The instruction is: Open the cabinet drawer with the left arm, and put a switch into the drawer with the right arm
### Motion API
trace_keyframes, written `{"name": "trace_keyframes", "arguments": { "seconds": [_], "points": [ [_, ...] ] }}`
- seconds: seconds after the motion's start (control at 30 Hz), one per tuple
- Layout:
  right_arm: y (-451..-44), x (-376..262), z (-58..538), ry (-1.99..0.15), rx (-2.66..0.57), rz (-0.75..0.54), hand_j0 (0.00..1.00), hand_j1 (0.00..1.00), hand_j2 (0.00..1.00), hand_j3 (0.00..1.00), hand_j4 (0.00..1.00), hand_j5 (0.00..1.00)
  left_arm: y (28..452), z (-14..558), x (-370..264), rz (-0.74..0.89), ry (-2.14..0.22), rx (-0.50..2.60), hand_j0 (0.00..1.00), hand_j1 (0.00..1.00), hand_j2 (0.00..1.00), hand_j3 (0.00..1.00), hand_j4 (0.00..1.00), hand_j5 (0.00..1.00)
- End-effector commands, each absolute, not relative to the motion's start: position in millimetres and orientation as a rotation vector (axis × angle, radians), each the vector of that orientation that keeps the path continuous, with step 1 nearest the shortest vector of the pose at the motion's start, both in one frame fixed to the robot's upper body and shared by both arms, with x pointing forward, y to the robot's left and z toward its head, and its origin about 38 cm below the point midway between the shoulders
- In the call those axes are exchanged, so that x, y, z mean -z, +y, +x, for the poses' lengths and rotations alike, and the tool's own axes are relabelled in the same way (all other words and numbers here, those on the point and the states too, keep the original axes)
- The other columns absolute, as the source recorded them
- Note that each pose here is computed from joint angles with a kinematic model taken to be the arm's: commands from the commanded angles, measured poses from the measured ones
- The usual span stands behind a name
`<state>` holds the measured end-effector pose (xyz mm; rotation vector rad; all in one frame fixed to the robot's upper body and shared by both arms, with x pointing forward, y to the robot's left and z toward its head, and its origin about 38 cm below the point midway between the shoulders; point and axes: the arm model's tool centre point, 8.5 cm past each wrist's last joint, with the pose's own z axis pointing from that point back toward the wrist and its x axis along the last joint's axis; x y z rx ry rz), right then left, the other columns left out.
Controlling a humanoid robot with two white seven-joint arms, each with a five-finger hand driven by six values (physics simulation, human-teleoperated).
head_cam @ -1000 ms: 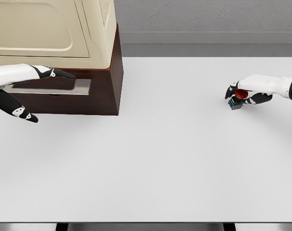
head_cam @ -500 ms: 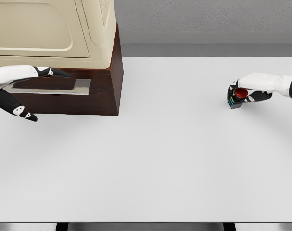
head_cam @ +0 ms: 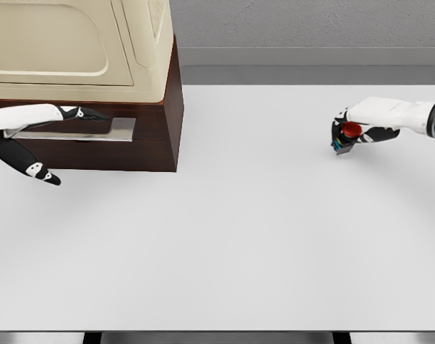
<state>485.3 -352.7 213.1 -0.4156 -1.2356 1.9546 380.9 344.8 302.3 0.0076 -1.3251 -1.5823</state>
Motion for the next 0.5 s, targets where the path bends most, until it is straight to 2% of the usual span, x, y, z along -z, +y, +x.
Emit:
{"name": "trace_keyframes", "arguments": {
  "seconds": [0.0,0.47],
  "points": [
    [-349,-217,484,-1.249,-1.963,-0.417,0.48,0.48,0.48,0.48,0.48,0.48,344,381,-302,0.001,-1.328,1.574,1.0,1.0,1.0,1.0,1.0,1.0],
    [-326,-245,471,-1.329,-2.063,-0.446,0.48,0.48,0.48,0.48,0.48,0.48,359,377,-301,0.028,-1.328,1.512,1.0,1.0,1.0,1.0,1.0,1.0]
  ]
}}
